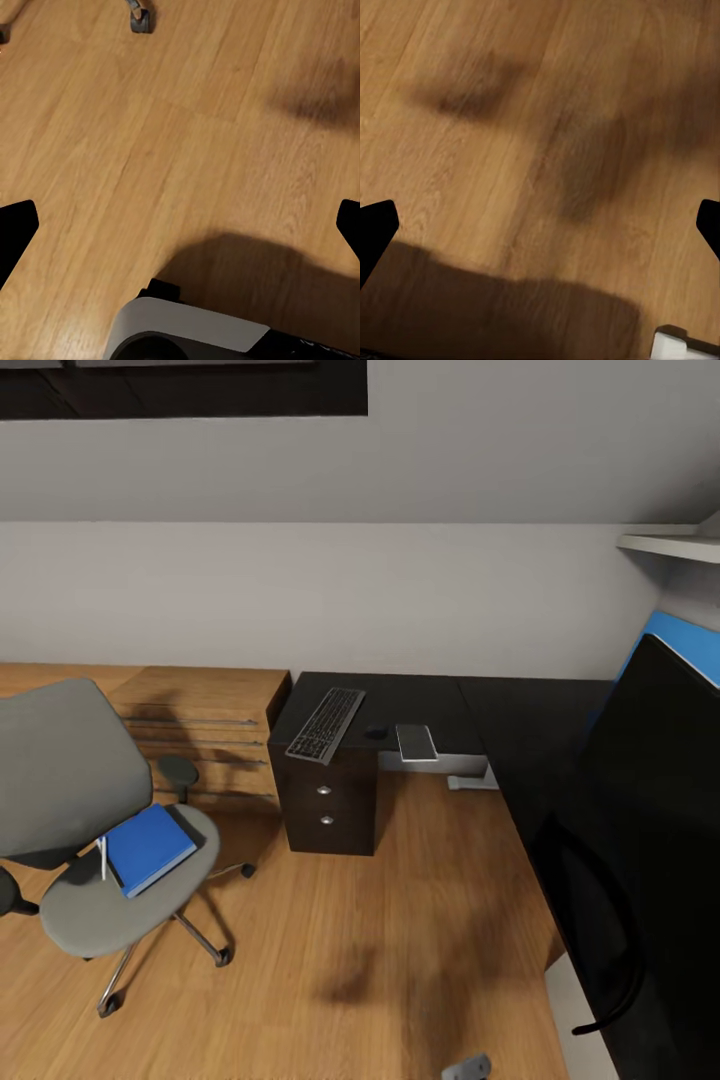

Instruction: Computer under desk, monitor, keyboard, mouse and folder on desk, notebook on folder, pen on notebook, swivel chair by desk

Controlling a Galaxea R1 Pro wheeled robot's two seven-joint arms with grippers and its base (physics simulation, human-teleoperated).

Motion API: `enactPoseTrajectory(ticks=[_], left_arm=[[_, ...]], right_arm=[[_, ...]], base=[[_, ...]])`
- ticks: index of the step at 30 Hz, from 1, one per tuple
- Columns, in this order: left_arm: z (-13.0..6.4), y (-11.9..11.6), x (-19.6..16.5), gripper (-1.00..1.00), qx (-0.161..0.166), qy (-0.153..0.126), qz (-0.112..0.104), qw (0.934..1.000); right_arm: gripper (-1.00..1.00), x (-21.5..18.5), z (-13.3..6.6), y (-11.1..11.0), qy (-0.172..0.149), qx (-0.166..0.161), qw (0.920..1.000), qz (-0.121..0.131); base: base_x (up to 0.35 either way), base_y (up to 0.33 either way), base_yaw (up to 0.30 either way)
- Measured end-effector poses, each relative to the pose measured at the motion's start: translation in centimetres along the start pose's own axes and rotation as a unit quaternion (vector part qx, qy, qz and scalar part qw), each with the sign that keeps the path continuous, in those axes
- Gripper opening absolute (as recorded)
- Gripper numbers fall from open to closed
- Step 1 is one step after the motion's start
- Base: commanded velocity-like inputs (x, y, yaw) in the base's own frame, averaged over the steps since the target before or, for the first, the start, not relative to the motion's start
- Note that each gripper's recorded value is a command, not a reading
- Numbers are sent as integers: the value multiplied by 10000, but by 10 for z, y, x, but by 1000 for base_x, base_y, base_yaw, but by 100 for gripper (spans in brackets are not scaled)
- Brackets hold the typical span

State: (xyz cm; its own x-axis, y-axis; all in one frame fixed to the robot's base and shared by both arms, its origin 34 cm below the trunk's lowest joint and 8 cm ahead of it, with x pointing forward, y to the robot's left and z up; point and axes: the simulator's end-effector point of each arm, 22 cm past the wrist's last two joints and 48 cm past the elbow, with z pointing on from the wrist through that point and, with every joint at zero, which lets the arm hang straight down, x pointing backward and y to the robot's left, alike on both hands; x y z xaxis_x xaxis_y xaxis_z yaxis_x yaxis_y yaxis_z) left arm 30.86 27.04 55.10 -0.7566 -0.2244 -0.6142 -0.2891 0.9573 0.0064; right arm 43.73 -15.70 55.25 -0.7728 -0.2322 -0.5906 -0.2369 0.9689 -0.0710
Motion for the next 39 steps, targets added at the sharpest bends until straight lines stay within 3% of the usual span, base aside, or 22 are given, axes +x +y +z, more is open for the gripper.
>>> enactPoseTrajectory(ticks=[20, 24, 26, 34, 39], left_arm=[[-22, 6, -9, 100, -83, 129, -16, 9999], [-25, -3, 19, 100, 14, 998, 16, 9950], [-27, -5, 23, 100, 35, 1169, 22, 9931], [-41, -6, 34, 100, 64, 1495, 54, 9887], [-46, -4, 27, 100, 58, 1379, 57, 9904]], right_arm=[[100, -14, -23, 3, -31, -120, 9999, 12], [100, -23, -30, 3, -257, -137, 9996, 49], [100, -26, -33, 3, -308, -138, 9994, 55], [100, -36, -43, 2, -420, -128, 9990, 60], [100, -42, -49, 1, -465, -119, 9988, 57]], base=[[-3, 0, 0], [0, 0, 0], [0, 0, 0], [0, 0, 0], [0, 0, 0]])
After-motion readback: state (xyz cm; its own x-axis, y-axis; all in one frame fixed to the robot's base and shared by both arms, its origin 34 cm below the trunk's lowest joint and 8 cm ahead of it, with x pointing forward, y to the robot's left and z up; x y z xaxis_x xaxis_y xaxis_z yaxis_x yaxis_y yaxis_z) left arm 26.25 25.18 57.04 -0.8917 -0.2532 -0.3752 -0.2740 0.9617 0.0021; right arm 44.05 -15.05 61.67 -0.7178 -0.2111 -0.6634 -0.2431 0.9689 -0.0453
